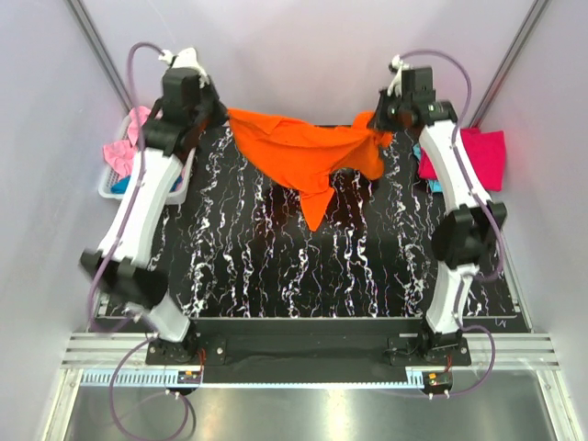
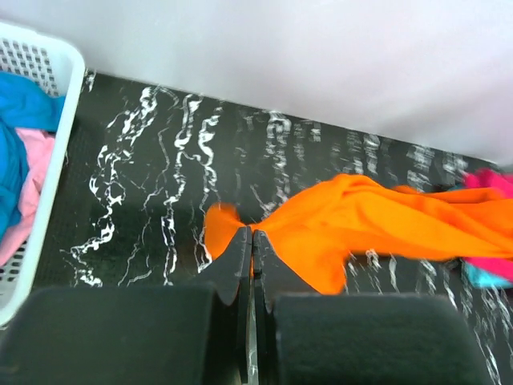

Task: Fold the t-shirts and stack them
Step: Flatten the tshirt out

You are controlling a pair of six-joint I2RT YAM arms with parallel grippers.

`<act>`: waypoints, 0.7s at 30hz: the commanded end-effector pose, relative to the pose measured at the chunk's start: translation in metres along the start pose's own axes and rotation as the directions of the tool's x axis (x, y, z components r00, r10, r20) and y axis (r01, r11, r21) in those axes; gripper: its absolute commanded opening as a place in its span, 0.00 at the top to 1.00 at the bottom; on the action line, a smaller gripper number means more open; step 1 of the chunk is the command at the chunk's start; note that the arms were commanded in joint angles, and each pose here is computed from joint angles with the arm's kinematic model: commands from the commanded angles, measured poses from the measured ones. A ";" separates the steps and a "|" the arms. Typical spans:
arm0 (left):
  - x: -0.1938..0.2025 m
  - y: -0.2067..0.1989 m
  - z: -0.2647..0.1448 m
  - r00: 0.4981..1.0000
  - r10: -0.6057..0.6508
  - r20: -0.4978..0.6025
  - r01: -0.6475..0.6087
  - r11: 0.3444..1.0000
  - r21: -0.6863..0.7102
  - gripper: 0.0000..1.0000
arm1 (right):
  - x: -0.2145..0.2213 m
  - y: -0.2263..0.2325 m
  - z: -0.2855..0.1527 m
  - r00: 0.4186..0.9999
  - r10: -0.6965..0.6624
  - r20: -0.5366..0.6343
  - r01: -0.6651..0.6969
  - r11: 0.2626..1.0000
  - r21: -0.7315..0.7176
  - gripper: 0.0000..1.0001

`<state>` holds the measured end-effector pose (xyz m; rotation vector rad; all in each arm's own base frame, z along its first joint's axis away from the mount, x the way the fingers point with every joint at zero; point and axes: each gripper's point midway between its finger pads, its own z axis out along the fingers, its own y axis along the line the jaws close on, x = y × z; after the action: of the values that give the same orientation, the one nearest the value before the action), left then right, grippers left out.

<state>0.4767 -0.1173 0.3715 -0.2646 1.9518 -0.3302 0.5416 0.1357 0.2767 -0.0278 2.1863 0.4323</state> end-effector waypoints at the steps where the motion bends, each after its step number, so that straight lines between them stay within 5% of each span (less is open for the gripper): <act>1: -0.051 -0.030 -0.093 0.973 0.035 0.228 -0.075 0.983 0.166 1.00 | -0.016 0.039 -0.078 0.991 -0.005 0.132 0.022 0.991 -0.132 1.00; 6: 0.035 -0.025 -0.119 0.994 0.091 0.064 -0.101 0.979 0.176 1.00 | 0.106 0.001 -0.089 0.965 0.253 -0.075 -0.250 0.967 0.046 0.98; 9: 0.107 -0.009 -0.128 0.994 0.084 -0.068 -0.075 0.988 0.136 1.00 | 0.170 -0.004 -0.107 0.926 0.329 -0.185 -0.314 0.943 0.106 0.55; 10: 0.138 0.004 -0.131 0.989 0.085 -0.121 -0.072 0.991 0.111 1.00 | 0.186 -0.003 -0.110 0.916 0.339 -0.213 -0.321 0.940 0.118 0.18; 11: 0.159 0.004 -0.135 0.983 0.094 -0.158 -0.076 0.990 0.120 1.00 | 0.216 -0.005 -0.113 0.893 0.359 -0.270 -0.332 0.933 0.141 0.00; 16: 0.235 0.036 -0.151 0.964 0.062 -0.257 -0.054 0.998 0.036 1.00 | 0.244 -0.001 -0.141 0.916 0.350 -0.196 -0.332 0.936 0.119 0.00; 21: 0.267 0.045 -0.152 0.947 0.044 -0.319 -0.050 0.999 -0.008 1.00 | 0.258 -0.007 -0.132 0.920 0.316 -0.231 -0.291 0.947 0.137 0.00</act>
<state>0.2215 -0.1459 0.1624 -0.0629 2.3833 -0.3030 0.2623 0.1207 0.1367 0.3427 2.5464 0.5297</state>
